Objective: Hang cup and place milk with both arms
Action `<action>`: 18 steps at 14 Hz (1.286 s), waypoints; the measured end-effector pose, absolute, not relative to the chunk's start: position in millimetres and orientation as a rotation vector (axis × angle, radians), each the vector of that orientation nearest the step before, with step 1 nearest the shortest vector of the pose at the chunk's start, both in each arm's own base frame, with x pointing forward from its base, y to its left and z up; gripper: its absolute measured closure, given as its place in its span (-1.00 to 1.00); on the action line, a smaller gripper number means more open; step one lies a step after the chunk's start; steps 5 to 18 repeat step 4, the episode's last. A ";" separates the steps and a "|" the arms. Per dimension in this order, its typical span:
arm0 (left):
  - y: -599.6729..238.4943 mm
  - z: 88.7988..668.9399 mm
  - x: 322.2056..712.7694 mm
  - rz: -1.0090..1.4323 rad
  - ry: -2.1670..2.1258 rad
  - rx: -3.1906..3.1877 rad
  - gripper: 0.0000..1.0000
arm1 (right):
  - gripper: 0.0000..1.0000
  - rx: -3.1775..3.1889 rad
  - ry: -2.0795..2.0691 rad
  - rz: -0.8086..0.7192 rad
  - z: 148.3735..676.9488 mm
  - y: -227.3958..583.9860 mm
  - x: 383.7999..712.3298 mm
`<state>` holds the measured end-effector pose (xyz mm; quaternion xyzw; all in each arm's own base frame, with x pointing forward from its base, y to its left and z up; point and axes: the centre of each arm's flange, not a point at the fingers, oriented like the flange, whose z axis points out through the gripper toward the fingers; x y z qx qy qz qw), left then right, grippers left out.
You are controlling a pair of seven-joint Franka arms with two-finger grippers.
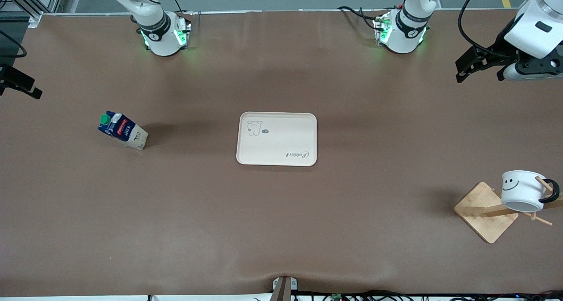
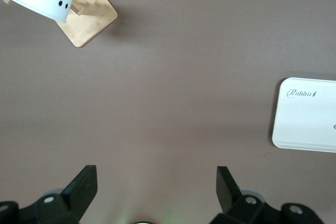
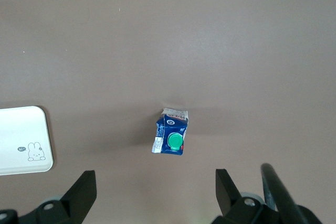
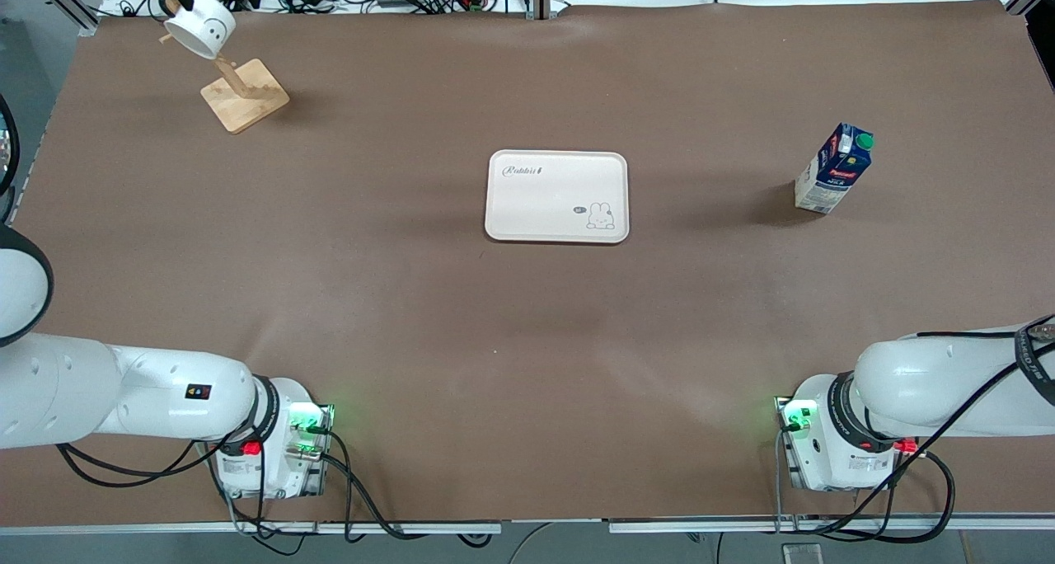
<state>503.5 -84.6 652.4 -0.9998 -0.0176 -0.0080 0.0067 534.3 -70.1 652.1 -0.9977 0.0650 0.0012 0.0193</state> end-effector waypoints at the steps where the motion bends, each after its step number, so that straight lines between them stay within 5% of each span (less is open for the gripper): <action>1: -84.3 651.8 505.2 -0.024 -0.056 -3.128 -1.00 | -1.00 -3.096 0.203 0.005 651.7 -70.3 534.5; 18: -85.2 651.4 514.8 -0.026 -0.056 -3.130 -1.00 | -1.00 -3.096 0.203 0.008 650.6 -70.5 535.2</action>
